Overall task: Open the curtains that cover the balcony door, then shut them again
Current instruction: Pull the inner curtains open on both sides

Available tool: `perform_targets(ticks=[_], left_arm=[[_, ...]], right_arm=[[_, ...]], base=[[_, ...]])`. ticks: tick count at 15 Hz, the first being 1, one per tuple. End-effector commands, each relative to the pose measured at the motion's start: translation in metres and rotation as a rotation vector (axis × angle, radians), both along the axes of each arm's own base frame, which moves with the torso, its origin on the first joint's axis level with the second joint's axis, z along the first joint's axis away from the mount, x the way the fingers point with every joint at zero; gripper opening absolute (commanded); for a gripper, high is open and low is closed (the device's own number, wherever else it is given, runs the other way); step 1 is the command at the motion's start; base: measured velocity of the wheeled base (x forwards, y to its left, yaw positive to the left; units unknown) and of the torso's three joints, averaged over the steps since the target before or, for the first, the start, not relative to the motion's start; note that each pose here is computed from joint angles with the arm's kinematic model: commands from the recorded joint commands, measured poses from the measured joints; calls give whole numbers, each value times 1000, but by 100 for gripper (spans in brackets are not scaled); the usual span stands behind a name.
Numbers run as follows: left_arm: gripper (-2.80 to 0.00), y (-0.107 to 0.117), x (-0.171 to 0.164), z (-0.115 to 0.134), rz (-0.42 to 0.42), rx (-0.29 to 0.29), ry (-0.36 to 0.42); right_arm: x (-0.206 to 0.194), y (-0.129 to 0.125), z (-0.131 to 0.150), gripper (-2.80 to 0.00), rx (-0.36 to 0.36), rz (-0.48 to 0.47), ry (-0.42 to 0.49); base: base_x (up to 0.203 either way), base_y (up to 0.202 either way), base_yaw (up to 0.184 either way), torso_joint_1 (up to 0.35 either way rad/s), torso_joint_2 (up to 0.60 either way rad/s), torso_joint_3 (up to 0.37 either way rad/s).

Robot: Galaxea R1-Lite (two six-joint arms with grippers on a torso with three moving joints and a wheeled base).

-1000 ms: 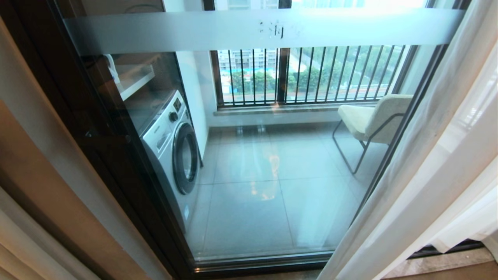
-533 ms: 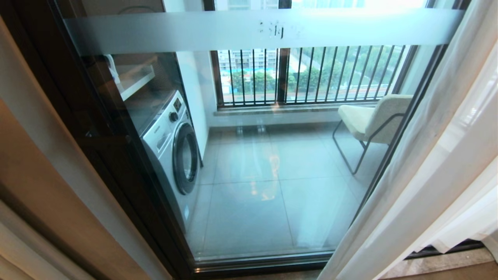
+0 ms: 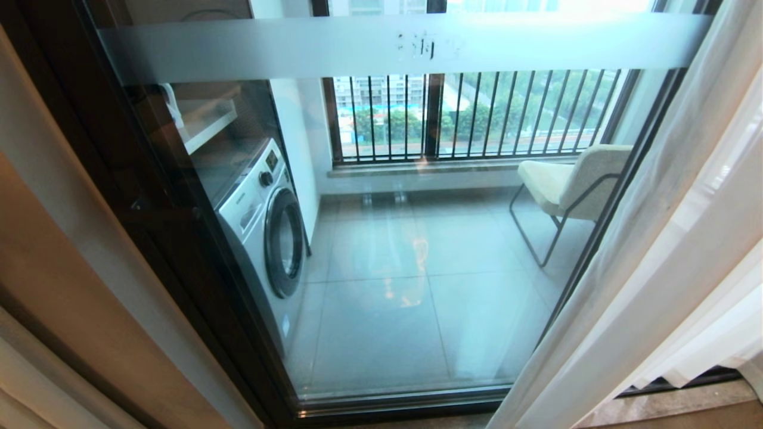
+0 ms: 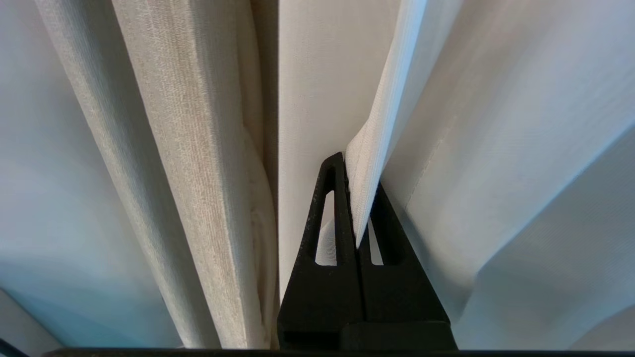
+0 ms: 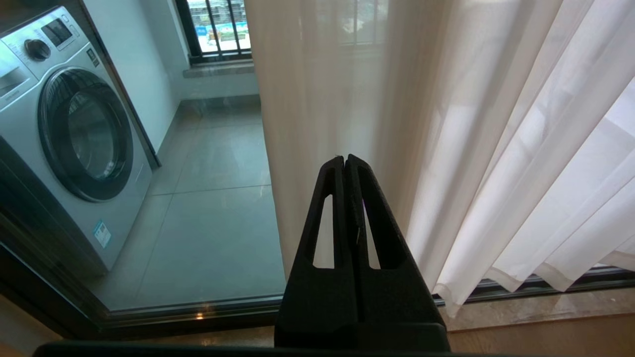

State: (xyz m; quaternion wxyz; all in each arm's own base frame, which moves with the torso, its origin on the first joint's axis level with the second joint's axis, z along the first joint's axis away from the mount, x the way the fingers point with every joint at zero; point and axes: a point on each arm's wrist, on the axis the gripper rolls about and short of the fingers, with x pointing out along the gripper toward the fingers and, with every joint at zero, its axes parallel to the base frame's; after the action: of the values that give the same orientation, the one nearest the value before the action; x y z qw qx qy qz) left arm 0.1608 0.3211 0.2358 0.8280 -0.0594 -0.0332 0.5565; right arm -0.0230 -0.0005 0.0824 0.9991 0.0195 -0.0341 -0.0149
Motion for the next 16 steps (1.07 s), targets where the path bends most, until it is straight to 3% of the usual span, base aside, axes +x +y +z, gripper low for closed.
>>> perform_targets(ticks=[1,7,16], left_arm=[[-280,-4,-2,6,-1,15,-9],[-280,-34,-14,-2,-46,-31,10],[-280,-60,1,3,-146,-29,-9]], right_arm=[[0,0,0,-280,0,0,-1],[0,0,0,-280,0,-1,-1],[0,0,0,-280,0,-1,-1]], base=[[0,0,0,0,0,0],[0,0,0,0,0,0],[0,0,0,0,0,0]])
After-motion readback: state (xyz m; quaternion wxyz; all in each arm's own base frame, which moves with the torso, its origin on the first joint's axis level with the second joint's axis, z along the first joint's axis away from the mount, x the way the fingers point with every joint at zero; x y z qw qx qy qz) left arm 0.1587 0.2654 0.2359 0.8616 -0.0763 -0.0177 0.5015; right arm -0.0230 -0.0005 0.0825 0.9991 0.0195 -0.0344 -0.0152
